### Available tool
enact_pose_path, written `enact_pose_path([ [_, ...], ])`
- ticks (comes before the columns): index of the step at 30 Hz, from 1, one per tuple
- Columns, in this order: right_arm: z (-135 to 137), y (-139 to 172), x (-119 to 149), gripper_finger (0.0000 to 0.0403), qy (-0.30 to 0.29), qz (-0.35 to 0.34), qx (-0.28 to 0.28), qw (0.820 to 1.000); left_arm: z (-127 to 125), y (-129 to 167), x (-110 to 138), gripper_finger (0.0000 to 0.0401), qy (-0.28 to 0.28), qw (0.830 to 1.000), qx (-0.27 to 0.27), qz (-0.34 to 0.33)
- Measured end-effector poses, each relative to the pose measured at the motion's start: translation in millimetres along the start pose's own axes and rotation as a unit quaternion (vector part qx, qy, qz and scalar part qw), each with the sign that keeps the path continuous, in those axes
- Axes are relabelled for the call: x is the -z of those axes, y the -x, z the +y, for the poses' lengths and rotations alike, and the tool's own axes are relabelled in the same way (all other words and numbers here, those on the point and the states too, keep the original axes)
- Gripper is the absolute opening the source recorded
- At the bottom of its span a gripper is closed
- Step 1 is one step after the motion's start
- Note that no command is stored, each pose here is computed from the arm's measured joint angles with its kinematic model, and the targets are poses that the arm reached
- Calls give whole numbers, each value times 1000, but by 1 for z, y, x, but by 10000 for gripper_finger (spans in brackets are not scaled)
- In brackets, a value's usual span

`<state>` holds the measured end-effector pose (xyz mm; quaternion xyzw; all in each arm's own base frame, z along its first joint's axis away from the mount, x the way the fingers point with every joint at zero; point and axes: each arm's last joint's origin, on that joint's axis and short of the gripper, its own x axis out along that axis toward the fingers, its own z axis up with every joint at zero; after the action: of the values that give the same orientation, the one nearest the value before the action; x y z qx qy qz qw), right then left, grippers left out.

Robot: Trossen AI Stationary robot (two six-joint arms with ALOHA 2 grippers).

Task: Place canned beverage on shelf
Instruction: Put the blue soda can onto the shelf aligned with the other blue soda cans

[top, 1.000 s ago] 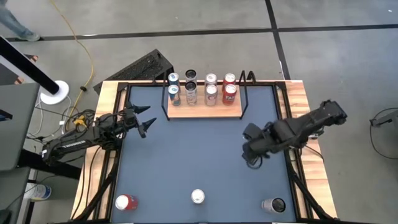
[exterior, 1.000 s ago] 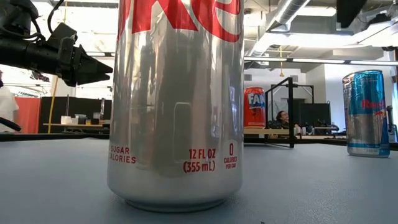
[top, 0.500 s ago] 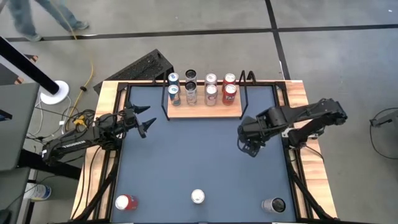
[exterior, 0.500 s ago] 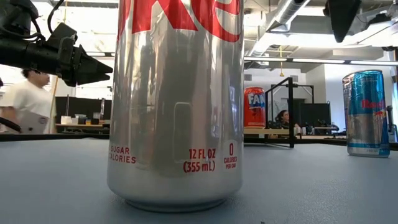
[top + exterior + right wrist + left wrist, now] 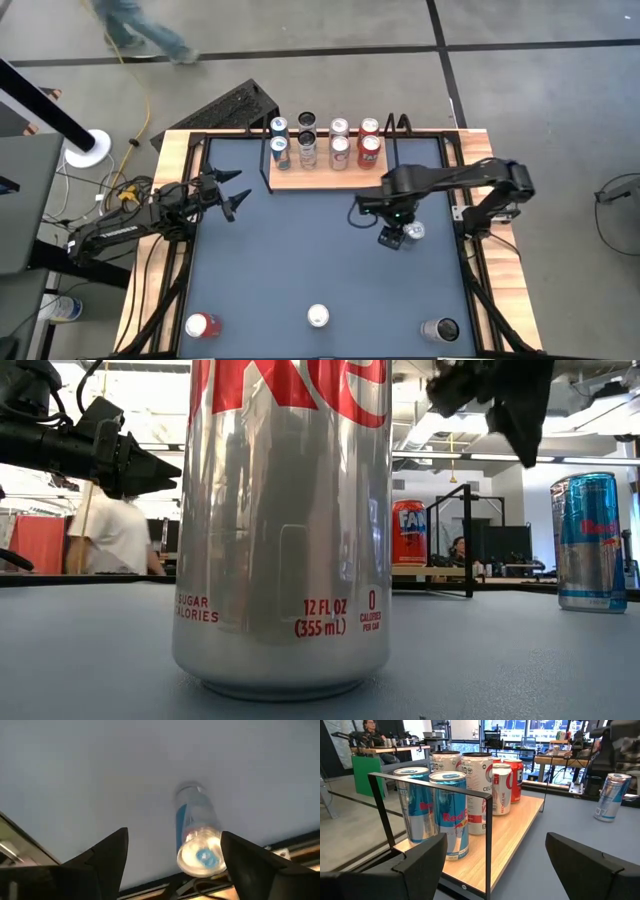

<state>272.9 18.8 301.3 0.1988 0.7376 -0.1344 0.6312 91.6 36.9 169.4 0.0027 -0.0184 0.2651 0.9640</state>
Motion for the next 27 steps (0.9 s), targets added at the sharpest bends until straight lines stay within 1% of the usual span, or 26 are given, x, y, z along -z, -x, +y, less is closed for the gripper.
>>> enact_pose_path([
  [3,4,-9,-8,306,40,18,10,999,0,0,0,327,0,1000,0,0],
  [5,6,-11,-8,306,58,22,13,998,0,0,0,327,0,1000,0,0],
  [7,7,-9,-3,306,72,10,22,997,0,0,0,327,0,1000,0,0],
  [9,5,-6,9,306,78,-2,27,997,0,0,0,327,0,1000,0,0],
  [13,-11,2,51,306,40,-37,23,998,0,0,0,327,0,1000,0,0],
  [16,-26,4,86,306,-10,-81,27,996,0,0,0,327,0,1000,0,0],
  [19,-38,8,112,306,-43,-144,5,989,0,0,0,327,0,1000,0,0],
  [21,-42,11,123,306,-48,-174,-8,984,0,0,0,327,0,1000,0,0],
  [24,-43,14,133,305,-49,-196,-17,979,0,0,0,327,0,1000,0,0],
  [27,-42,14,136,305,-34,-210,-5,977,0,0,0,327,0,1000,0,0],
])
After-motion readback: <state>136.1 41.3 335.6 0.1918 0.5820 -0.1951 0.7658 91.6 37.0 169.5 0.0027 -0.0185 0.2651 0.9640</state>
